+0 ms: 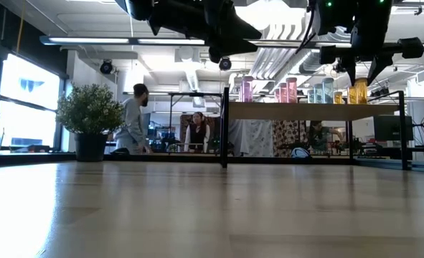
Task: Pick and place medicine bottles onto shelf by color
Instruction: Put the orange pill bottle on the shelf aligned with the other orange pill bottles
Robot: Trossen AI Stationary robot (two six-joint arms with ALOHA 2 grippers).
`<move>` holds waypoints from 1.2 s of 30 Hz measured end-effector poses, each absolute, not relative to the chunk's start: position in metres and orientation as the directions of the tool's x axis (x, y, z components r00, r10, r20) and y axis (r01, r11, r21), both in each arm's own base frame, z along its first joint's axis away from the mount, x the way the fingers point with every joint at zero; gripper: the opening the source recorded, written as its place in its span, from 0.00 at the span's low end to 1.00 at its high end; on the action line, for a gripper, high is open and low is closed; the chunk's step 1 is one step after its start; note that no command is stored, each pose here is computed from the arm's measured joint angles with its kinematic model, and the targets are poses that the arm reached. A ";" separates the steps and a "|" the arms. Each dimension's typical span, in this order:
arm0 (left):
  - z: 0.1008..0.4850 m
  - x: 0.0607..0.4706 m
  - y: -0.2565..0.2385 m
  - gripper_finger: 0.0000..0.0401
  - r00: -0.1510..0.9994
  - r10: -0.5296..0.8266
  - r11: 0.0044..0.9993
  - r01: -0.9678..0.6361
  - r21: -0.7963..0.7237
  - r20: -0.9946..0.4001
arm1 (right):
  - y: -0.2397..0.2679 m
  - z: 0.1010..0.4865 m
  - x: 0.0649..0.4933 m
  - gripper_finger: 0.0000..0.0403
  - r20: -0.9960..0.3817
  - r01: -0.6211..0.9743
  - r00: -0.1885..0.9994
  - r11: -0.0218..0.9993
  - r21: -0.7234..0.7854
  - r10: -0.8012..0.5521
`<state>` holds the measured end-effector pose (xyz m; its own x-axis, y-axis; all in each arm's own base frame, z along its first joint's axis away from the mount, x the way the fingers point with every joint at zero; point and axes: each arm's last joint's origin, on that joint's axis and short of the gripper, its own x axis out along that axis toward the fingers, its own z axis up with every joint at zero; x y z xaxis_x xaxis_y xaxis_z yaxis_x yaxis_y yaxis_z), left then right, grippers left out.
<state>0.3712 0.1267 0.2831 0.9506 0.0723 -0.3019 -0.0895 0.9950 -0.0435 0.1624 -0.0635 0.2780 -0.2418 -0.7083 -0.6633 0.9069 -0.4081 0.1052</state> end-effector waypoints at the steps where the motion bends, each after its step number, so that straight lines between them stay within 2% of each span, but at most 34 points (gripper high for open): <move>1: 0.283 0.371 0.127 0.53 0.951 0.072 0.995 -0.089 -0.043 -0.302 | -0.063 0.278 0.162 0.28 -0.664 0.907 -0.242 -0.408 0.105 -0.708; 9: 0.283 0.371 0.127 0.53 0.950 0.072 0.995 -0.089 -0.044 -0.302 | -0.063 0.278 0.162 0.29 -0.662 0.908 -0.247 -0.408 0.098 -0.708; 20: 0.283 0.371 0.127 0.53 0.951 0.072 0.995 -0.089 -0.044 -0.302 | -0.063 0.278 0.162 0.41 -0.658 0.908 -0.248 -0.407 0.099 -0.711; 36: 0.283 0.371 0.127 0.53 0.951 0.072 0.995 -0.089 -0.044 -0.302 | -0.064 0.279 0.161 0.42 -0.645 0.910 -0.256 -0.405 0.091 -0.720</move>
